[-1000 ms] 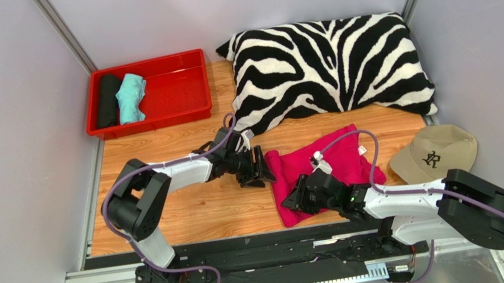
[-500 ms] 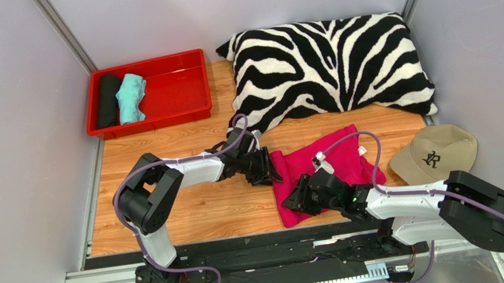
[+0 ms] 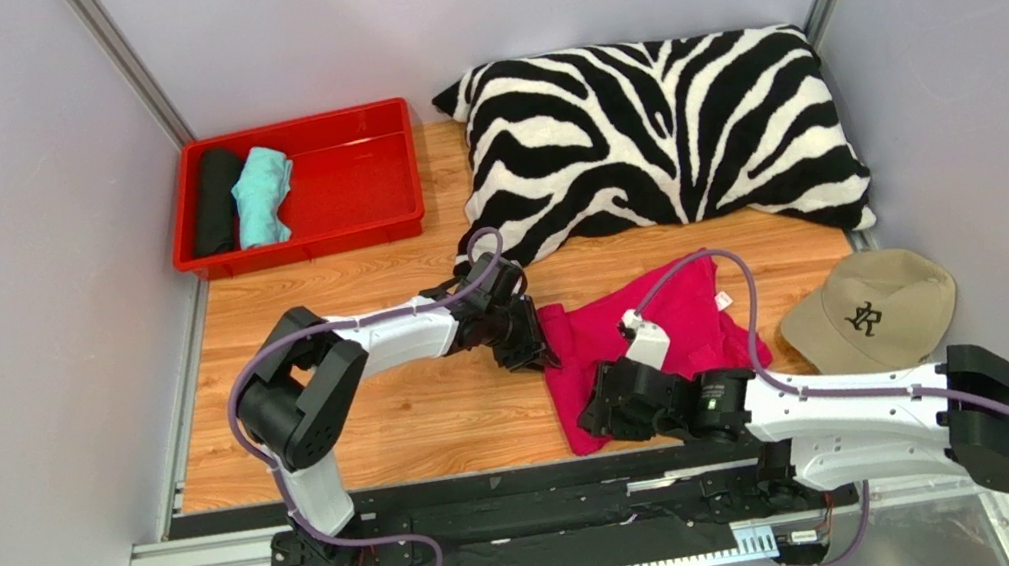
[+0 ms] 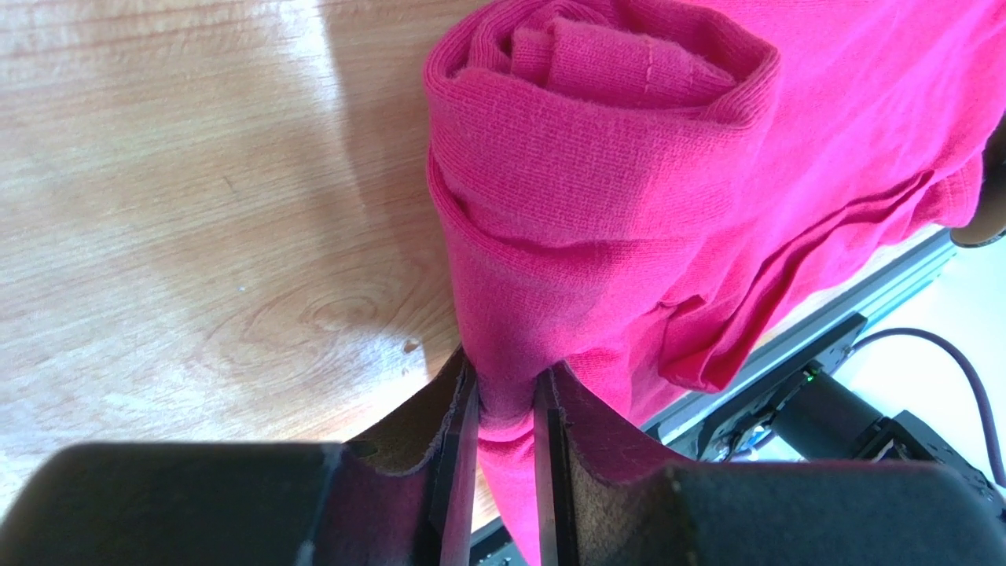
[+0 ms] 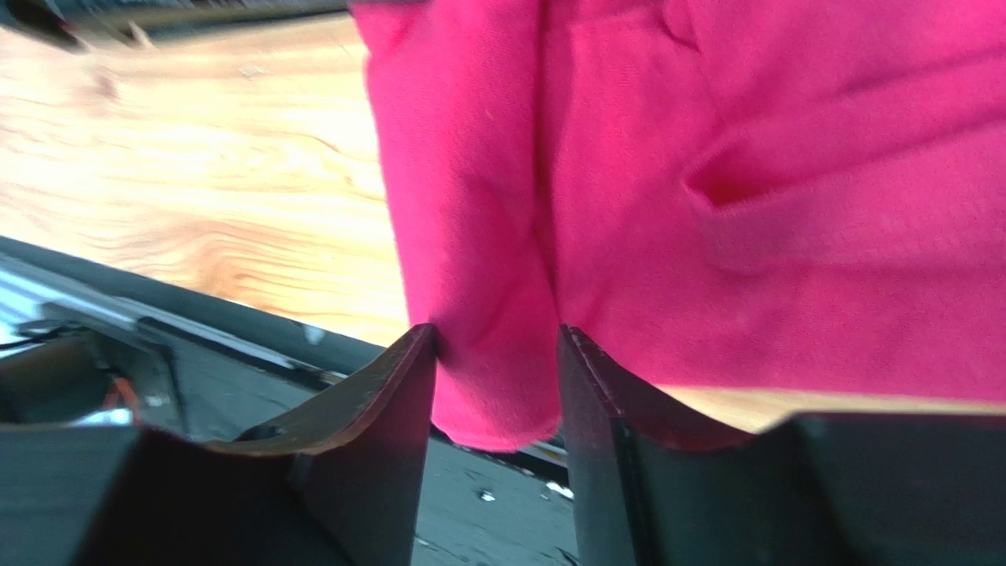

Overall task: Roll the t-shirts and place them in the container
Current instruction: Roll the T-shirt to the center of the board.

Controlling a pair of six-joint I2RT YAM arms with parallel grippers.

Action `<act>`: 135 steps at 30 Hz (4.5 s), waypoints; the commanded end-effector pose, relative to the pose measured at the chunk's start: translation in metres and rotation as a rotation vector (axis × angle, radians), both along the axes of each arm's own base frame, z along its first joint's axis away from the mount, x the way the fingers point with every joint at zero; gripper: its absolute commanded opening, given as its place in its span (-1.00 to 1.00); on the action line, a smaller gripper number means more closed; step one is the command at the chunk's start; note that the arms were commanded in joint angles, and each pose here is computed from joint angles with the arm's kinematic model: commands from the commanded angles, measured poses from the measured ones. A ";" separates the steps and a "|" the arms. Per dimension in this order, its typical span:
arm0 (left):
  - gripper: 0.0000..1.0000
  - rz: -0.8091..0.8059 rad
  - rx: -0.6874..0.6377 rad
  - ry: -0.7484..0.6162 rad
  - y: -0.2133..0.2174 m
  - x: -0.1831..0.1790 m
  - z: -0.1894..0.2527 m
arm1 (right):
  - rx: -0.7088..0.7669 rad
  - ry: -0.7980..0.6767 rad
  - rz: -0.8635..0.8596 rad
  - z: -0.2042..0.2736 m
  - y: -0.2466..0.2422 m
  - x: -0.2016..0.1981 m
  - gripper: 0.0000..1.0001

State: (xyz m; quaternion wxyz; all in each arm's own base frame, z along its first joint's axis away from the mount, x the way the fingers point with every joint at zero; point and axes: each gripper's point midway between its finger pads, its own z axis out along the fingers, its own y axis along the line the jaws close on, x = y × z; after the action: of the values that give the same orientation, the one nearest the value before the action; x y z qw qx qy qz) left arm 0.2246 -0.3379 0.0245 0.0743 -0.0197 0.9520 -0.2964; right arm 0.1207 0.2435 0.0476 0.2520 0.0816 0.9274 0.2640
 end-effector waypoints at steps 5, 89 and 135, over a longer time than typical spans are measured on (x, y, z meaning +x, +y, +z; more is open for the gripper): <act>-0.46 0.016 0.177 0.042 0.032 -0.014 -0.019 | -0.131 0.015 -0.066 -0.027 -0.019 -0.007 -0.60; 0.23 -0.064 -0.019 -0.056 0.039 -0.018 0.061 | -0.182 -0.127 0.245 -0.011 0.051 -0.003 -0.40; -0.88 -0.054 0.128 0.073 0.035 -0.029 0.012 | -0.320 -0.256 0.073 0.051 0.002 0.023 0.16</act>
State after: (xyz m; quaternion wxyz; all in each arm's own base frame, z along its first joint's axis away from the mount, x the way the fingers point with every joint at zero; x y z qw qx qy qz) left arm 0.2058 -0.3194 0.0337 0.0498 -0.0104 0.9608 -0.2724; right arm 0.1261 0.2682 0.0857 0.2851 0.0138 0.9183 0.2744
